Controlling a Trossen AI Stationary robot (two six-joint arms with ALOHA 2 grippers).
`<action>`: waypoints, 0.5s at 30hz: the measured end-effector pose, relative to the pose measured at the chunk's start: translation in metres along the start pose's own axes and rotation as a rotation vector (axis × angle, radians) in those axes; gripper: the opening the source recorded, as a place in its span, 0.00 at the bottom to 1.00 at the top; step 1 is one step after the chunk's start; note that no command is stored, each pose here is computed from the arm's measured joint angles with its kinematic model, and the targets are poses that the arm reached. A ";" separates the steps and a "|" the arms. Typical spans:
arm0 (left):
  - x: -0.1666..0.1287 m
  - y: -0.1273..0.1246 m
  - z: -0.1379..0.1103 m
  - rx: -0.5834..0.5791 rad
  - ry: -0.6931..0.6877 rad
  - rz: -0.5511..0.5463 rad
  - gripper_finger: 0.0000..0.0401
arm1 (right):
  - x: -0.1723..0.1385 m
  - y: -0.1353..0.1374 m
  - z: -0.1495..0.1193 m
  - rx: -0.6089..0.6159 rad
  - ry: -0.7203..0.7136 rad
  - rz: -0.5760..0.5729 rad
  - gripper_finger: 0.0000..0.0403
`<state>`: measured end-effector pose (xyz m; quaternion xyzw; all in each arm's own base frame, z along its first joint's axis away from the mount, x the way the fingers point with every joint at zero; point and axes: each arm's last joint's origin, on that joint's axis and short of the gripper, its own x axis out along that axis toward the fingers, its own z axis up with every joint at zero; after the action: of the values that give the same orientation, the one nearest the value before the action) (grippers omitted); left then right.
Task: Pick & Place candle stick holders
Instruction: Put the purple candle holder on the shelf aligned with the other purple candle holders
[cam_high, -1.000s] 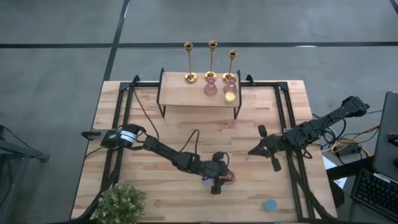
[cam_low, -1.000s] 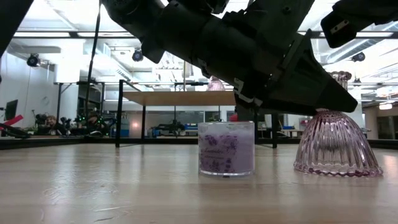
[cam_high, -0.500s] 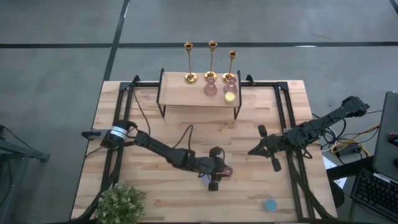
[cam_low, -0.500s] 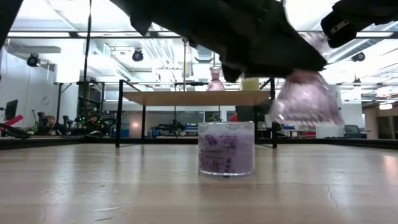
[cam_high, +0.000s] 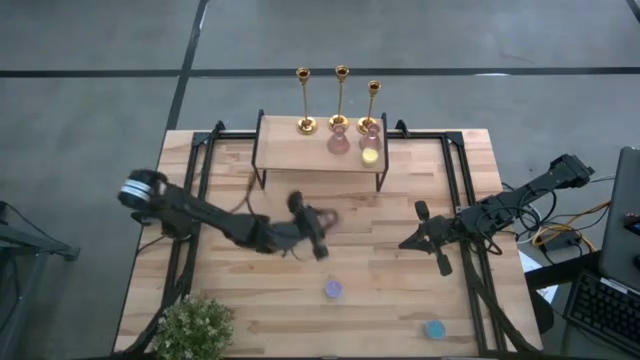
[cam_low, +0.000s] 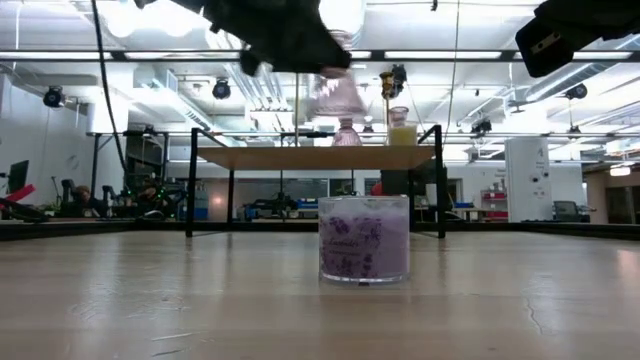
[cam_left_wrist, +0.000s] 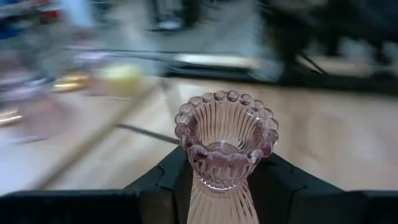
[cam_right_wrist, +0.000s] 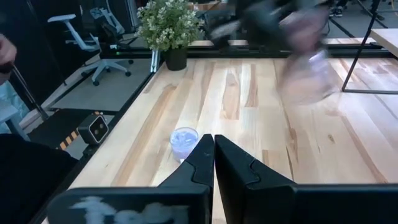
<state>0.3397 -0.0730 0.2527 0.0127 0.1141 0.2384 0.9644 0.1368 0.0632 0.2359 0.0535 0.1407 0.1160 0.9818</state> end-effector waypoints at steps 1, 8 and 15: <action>-0.002 0.010 0.003 -0.043 -0.014 0.056 0.33 | 0.000 0.000 0.000 0.000 0.002 0.000 0.02; 0.003 0.074 0.018 -0.200 -0.062 0.254 0.33 | 0.000 0.000 0.000 0.000 0.000 0.000 0.02; 0.023 0.121 0.028 -0.242 -0.072 0.294 0.33 | 0.000 0.000 0.000 0.000 0.000 0.000 0.02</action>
<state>0.3101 0.0458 0.2849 -0.0786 0.0471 0.3879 0.9171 0.1369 0.0632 0.2358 0.0534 0.1408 0.1161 0.9818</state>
